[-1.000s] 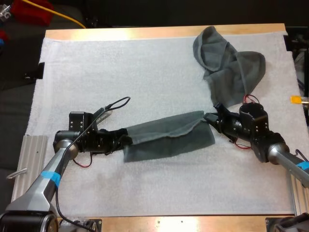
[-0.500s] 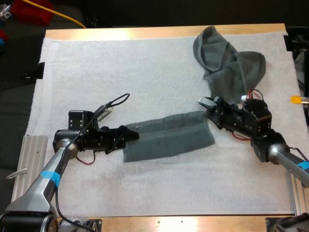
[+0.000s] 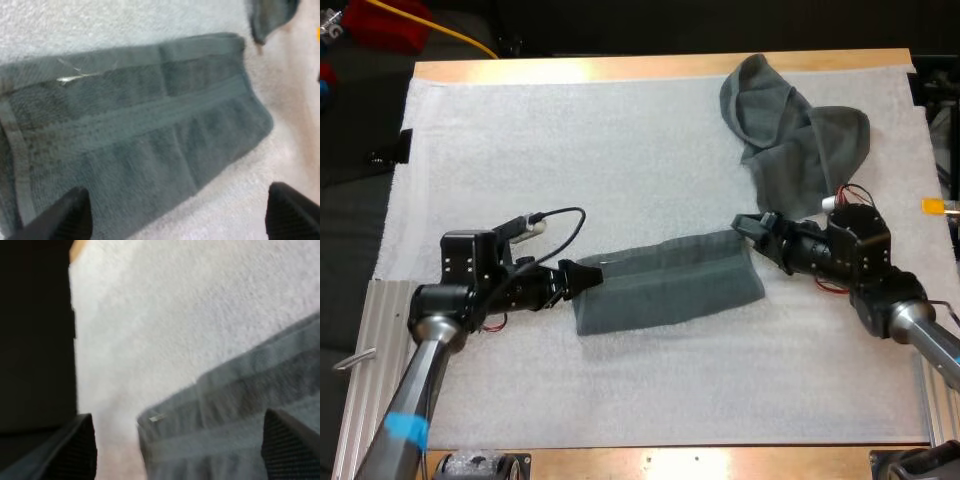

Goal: Pick towel from pile, fold and stack

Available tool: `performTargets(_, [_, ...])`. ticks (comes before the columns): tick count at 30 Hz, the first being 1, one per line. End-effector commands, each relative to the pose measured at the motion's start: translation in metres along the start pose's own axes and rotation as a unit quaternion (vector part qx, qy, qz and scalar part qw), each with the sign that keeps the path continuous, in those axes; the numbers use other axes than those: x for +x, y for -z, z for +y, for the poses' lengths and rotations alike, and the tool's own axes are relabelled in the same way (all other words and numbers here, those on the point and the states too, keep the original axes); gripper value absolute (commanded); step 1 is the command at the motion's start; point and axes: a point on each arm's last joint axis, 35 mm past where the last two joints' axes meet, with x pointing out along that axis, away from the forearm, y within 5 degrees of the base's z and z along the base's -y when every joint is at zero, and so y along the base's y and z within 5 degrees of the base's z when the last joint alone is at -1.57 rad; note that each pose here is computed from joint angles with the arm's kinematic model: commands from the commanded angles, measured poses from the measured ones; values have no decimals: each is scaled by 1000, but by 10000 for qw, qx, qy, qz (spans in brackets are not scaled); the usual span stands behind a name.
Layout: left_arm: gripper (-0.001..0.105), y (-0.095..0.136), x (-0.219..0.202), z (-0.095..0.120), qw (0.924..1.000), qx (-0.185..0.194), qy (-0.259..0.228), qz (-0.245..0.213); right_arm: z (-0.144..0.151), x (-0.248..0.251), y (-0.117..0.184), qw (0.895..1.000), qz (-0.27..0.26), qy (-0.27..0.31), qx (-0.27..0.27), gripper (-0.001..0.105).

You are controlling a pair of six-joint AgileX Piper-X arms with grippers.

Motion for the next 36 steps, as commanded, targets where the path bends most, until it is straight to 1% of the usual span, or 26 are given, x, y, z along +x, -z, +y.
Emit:
performTargets(1, [69, 1, -5, -5, 9999, 104, 4, -80, 6, -6, -2, 9998, 58, 41, -206, 67])
performTargets(8, [69, 15, -26, -21, 9991, 310, 104, -264, 18, -25, -1, 9965, 395, 413, -614, 67])
performTargets(12, [69, 26, -39, -30, 9982, 445, 161, -371, 26, -37, -3, 9913, 592, 721, -929, 67])
performTargets(17, [69, 40, -54, -39, 9965, 608, 240, -516, 36, -51, -7, 9809, 841, 1069, -1393, 67])
performTargets(21, [69, 51, -63, -43, 9962, 635, 253, -541, 42, -62, -9, 9687, 1082, 1409, -1735, 67])
performTargets(27, [69, 65, -75, -49, 9942, 773, 254, -706, 49, -76, -7, 9553, 1396, 1580, -2074, 67])
performTargets(32, [69, 69, -79, -51, 9928, 856, 279, -794, 49, -79, -6, 9511, 1430, 1632, -2199, 67])
performTargets(34, [69, 69, -79, -50, 9932, 832, 267, -772, 48, -79, -8, 9446, 1335, 1808, -2392, 67])
performTargets(36, [69, 70, -79, -50, 9938, 793, 248, -736, 46, -80, -11, 9420, 1274, 1887, -2468, 67])
